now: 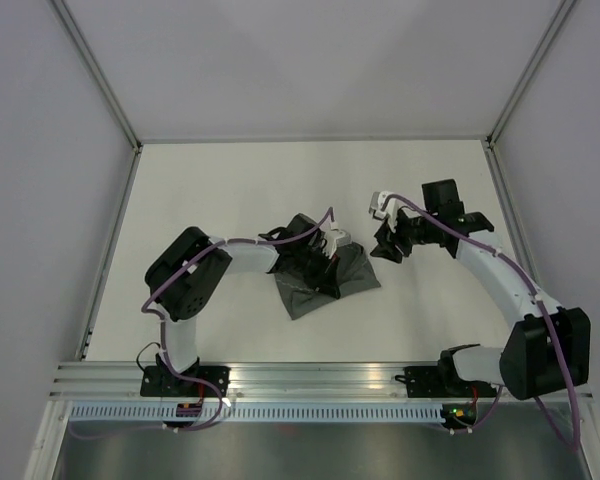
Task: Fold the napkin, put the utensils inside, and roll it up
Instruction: Roll the napkin with the utensil
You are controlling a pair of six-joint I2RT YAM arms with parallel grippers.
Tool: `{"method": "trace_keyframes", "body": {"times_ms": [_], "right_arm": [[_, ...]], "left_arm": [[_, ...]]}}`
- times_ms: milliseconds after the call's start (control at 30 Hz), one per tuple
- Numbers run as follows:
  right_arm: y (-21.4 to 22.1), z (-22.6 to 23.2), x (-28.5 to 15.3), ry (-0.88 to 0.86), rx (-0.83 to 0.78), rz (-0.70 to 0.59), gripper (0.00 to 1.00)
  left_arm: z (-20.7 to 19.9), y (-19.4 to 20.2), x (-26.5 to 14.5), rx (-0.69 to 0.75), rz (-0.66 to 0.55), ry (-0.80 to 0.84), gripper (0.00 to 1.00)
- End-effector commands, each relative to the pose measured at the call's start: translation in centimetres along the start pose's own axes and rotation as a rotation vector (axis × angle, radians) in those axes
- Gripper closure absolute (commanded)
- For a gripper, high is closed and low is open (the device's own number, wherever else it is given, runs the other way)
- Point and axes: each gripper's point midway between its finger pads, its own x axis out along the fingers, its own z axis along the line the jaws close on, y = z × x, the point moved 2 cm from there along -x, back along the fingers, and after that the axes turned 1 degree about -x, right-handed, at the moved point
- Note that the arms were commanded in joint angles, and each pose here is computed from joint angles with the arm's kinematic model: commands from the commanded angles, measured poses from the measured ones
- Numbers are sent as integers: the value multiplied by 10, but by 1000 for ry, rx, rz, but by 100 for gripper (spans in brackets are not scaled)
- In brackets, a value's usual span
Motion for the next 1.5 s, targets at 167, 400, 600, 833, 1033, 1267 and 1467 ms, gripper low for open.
{"method": "trace_keyframes", "body": {"times_ms": [167, 400, 600, 833, 1033, 1267, 1467], "right_arm": [[25, 66, 32, -37, -372, 92, 43], [56, 94, 67, -85, -488, 186, 41], [61, 103, 90, -60, -557, 215, 40], [67, 109, 109, -48, -572, 240, 43], [72, 109, 115, -48, -553, 261, 59], [87, 114, 117, -87, -532, 303, 56], [89, 119, 117, -112, -518, 303, 55]], "left_arm": [[3, 62, 5, -318, 238, 96, 98], [9, 63, 4, -380, 259, 125, 98], [13, 62, 7, -422, 277, 126, 98], [16, 64, 7, -445, 285, 128, 98], [17, 63, 6, -459, 286, 136, 98], [17, 62, 5, -481, 283, 147, 98], [17, 62, 5, -493, 287, 153, 97]]}}
